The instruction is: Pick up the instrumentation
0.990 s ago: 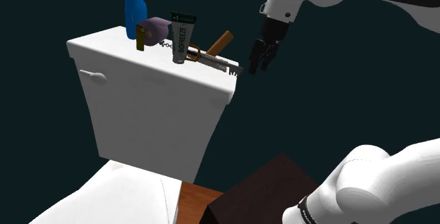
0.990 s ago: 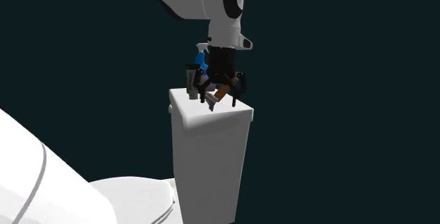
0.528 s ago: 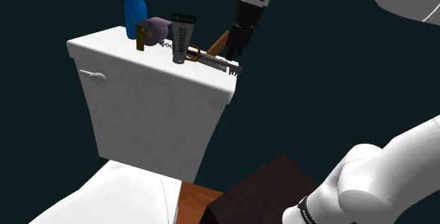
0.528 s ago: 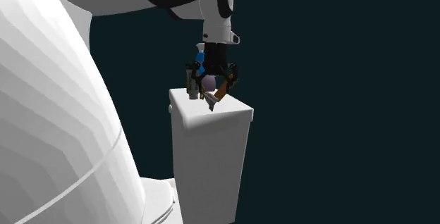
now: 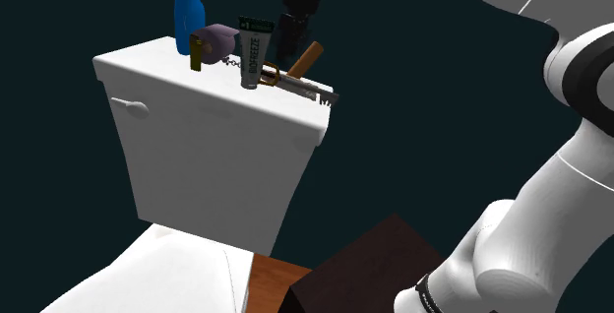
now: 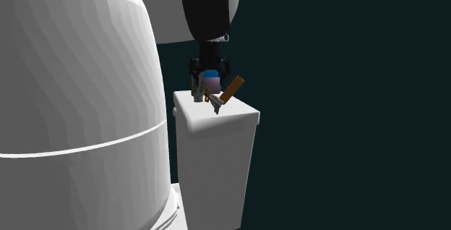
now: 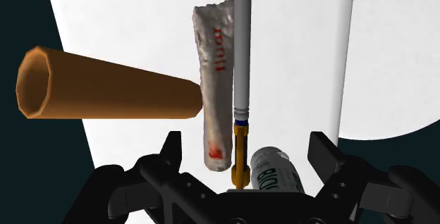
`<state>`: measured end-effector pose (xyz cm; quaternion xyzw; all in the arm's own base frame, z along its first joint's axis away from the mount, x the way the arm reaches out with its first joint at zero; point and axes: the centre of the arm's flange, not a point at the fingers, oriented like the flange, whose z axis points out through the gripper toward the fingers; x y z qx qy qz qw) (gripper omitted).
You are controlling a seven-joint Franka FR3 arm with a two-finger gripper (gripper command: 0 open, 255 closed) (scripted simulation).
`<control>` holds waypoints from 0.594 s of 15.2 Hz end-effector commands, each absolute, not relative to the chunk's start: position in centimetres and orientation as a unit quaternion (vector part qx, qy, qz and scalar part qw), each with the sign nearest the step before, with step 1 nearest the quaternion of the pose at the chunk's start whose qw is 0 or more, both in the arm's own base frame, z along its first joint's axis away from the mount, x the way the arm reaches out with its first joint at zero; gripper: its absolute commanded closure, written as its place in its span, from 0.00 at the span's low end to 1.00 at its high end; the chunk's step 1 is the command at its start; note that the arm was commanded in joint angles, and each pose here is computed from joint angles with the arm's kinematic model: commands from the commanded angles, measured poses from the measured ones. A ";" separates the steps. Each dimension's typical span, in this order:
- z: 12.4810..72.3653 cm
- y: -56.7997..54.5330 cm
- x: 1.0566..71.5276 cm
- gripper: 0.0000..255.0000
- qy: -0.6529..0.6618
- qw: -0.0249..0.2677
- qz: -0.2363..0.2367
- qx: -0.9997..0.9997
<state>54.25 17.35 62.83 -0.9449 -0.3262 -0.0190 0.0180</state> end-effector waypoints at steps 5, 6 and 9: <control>60.6 18.3 55.0 0.00 -0.339 0.017 -0.023 -0.940; 60.0 18.3 55.0 0.00 -0.339 0.017 -0.023 -0.940; 59.2 18.3 54.9 0.00 -0.339 0.017 -0.023 -0.940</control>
